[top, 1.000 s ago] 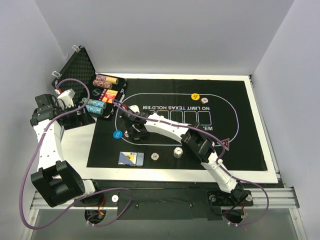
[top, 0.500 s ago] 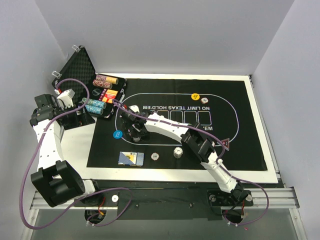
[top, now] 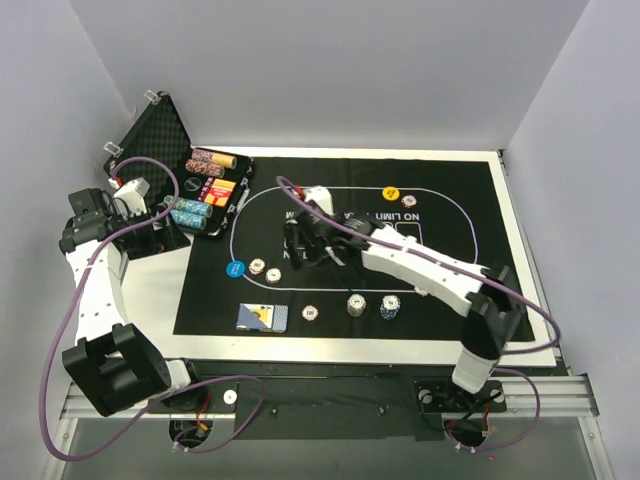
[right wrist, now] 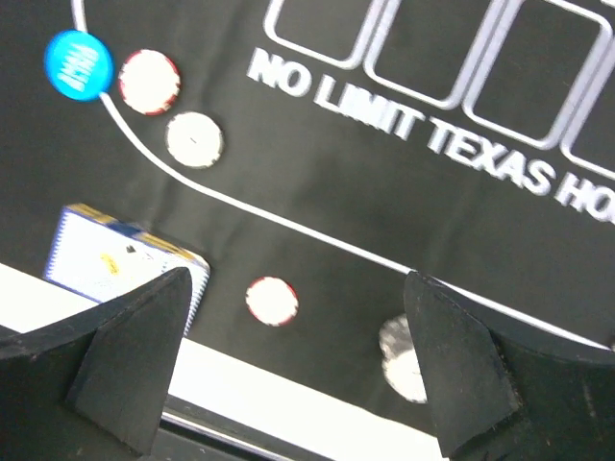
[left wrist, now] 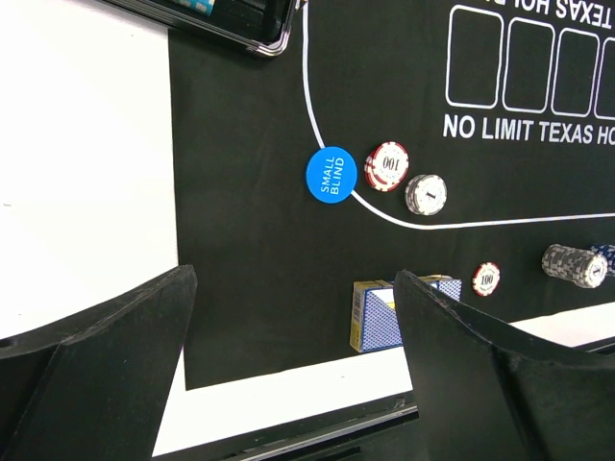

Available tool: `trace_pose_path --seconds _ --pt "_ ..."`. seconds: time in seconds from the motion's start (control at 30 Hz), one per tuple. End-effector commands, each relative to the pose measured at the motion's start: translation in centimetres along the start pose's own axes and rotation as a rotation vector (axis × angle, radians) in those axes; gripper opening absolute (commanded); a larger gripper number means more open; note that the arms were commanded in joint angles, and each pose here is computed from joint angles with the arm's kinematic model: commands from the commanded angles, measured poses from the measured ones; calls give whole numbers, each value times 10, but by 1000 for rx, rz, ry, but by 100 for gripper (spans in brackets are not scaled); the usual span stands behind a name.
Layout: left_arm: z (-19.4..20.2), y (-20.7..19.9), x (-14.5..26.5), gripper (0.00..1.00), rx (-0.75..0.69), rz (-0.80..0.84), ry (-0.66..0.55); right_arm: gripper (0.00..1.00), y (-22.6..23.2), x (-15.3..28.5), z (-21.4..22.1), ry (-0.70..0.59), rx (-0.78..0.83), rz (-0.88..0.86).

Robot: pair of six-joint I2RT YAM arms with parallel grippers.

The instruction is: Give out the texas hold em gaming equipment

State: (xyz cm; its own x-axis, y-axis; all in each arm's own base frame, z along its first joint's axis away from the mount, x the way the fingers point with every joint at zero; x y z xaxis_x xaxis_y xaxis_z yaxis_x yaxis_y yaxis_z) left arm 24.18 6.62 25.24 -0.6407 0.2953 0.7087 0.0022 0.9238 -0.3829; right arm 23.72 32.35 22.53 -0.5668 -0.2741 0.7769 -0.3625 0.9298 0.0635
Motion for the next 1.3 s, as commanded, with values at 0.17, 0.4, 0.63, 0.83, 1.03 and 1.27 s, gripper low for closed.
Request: trace_pose_path --seconds 0.17,0.4,0.63,0.83,1.03,1.27 --pt "-3 -6 8 95 -37 30 -43 88 -71 9 80 109 -20 185" --pt "-3 -6 8 95 -34 34 -41 89 -80 7 103 155 -15 191" --pt "-3 -5 8 95 -34 27 -41 85 -81 -3 114 187 -31 176" --pt "-5 -5 8 95 -37 27 -43 76 -84 -14 121 216 -62 156" --pt "-5 -5 8 95 -33 23 -40 66 -84 -15 123 230 -62 146" --pt "-7 -5 10 95 -39 19 -46 62 -84 -17 127 251 -58 149"
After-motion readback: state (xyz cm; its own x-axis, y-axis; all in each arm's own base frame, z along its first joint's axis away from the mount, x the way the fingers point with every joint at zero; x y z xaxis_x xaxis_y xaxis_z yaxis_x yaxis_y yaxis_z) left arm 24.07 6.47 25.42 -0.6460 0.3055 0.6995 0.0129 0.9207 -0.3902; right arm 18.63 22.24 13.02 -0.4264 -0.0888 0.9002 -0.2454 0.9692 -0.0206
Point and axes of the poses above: each gripper's point midway between its finger pads, its own x axis back along the fingers, its own y axis along the line the jaws close on, z = x × y, the point moved 9 cm from there along x, back along the fingers
